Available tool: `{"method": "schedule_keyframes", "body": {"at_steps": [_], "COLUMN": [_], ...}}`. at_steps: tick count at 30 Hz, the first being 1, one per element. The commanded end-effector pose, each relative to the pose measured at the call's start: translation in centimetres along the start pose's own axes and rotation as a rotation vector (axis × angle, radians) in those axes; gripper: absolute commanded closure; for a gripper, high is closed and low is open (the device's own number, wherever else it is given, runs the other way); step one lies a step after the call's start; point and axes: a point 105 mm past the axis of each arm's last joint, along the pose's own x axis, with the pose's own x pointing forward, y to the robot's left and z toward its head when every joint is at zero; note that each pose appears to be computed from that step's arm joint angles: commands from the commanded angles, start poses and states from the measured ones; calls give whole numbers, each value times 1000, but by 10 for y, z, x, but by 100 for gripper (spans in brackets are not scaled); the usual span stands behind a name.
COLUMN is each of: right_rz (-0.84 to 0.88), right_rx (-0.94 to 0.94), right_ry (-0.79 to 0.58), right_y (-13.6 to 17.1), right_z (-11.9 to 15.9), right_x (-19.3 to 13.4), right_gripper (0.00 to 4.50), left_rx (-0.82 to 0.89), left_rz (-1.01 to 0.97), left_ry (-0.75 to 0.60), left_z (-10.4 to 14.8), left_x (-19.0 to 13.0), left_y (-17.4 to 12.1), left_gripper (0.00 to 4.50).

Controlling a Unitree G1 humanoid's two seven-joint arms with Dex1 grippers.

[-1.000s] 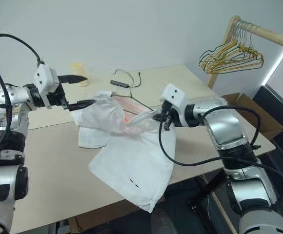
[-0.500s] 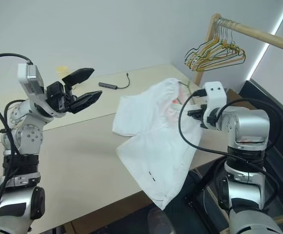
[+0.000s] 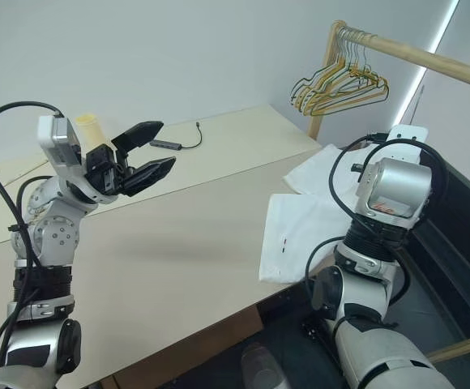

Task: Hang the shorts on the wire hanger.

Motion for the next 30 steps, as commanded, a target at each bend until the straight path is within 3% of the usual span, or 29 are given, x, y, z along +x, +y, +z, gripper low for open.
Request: {"method": "schedule_keyframes", "body": {"at_steps": [1, 6, 22, 30], "right_rz": [-74, -128, -62, 57], "right_rx": [116, 200, 356, 450], "right_ry": [-117, -138, -110, 65], "right_y": [-15, -34, -56, -51], "right_z": [33, 50, 90, 77], "right_x": [-8, -3, 35, 53], "right_gripper": [450, 450, 450, 450], "left_rx": [37, 32, 33, 40], "left_rz": [-16, -14, -39, -43], "left_ry": [-54, -72, -41, -11], "left_z": [16, 17, 9, 5], "left_x": [3, 4, 11, 8], "left_y": [-5, -7, -8, -10], "left_gripper": [4, 4, 4, 4]}}
